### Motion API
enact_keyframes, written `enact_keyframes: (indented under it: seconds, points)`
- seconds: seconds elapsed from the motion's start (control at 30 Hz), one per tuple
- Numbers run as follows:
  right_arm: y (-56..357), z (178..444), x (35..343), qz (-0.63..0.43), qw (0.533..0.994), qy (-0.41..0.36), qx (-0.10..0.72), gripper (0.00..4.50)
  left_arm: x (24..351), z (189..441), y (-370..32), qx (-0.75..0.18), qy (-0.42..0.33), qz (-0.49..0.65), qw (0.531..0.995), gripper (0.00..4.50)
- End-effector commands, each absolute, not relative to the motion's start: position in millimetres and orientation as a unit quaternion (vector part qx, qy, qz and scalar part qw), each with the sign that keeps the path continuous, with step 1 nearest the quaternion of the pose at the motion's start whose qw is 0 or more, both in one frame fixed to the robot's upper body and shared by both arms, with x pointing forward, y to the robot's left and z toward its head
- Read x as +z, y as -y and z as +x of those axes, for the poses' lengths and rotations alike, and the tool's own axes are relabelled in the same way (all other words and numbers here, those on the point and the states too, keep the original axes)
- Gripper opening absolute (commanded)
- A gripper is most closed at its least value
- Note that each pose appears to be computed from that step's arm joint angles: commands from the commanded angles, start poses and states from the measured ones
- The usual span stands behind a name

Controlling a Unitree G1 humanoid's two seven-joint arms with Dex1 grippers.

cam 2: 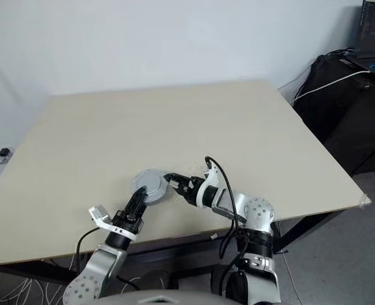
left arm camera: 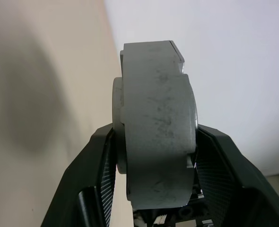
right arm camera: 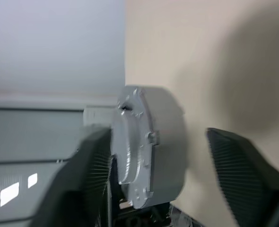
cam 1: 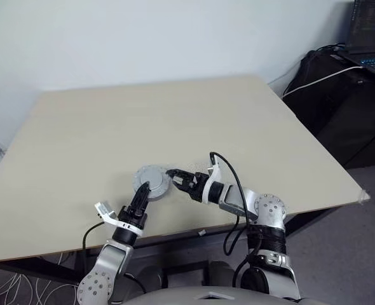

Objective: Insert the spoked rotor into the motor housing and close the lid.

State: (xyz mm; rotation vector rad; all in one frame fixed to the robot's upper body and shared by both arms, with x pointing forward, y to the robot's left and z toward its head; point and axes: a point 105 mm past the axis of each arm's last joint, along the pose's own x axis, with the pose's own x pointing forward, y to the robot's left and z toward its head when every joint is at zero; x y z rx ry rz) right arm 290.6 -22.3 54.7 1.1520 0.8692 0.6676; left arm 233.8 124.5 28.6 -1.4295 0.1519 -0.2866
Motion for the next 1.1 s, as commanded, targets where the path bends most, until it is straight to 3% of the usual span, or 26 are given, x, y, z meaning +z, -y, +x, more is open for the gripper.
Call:
enact_keyframes:
  seconds: [0.03, 0.33, 0.37, 0.47, 0.67, 0.83, 1.1]
  points:
    - [19.7, 280.9, 44.7, 0.541, 0.691, -0.391, 0.278, 4.49, 52.0, 242.0, -113.6, -0.151, -0.018, -0.682, 0.715, 2.09]
    - [37.9, 279.2, 44.2, 0.529, 0.714, -0.373, 0.267, 4.5, 50.2, 248.2, -120.6, -0.132, -0.009, -0.679, 0.723, 2.09]
    - [39.7, 278.0, 45.3, 0.514, 0.725, -0.37, 0.272, 4.5, 50.1, 251.1, -124.1, -0.122, -0.003, -0.677, 0.726, 2.09]
    - [48.4, 276.2, 51.7, 0.378, 0.814, -0.328, 0.295, 4.5, 50.9, 269.3, -142.7, -0.062, 0.025, -0.667, 0.742, 2.09]
    - [50.3, 274.2, 67.2, 0.215, 0.887, -0.214, 0.349, 4.5, 45.1, 300.5, -174.2, 0.028, 0.044, -0.654, 0.755, 2.09]
    - [47.2, 270.8, 69.3, 0.144, 0.9, -0.165, 0.377, 4.5, 31.6, 327.4, -193.6, 0.078, 0.025, -0.642, 0.763, 2.09]
    - [55.9, 271.0, 53.3, 0.078, 0.915, -0.154, 0.364, 4.5, 21.7, 359.3, -186.7, 0.081, -0.017, -0.621, 0.779, 2.09]
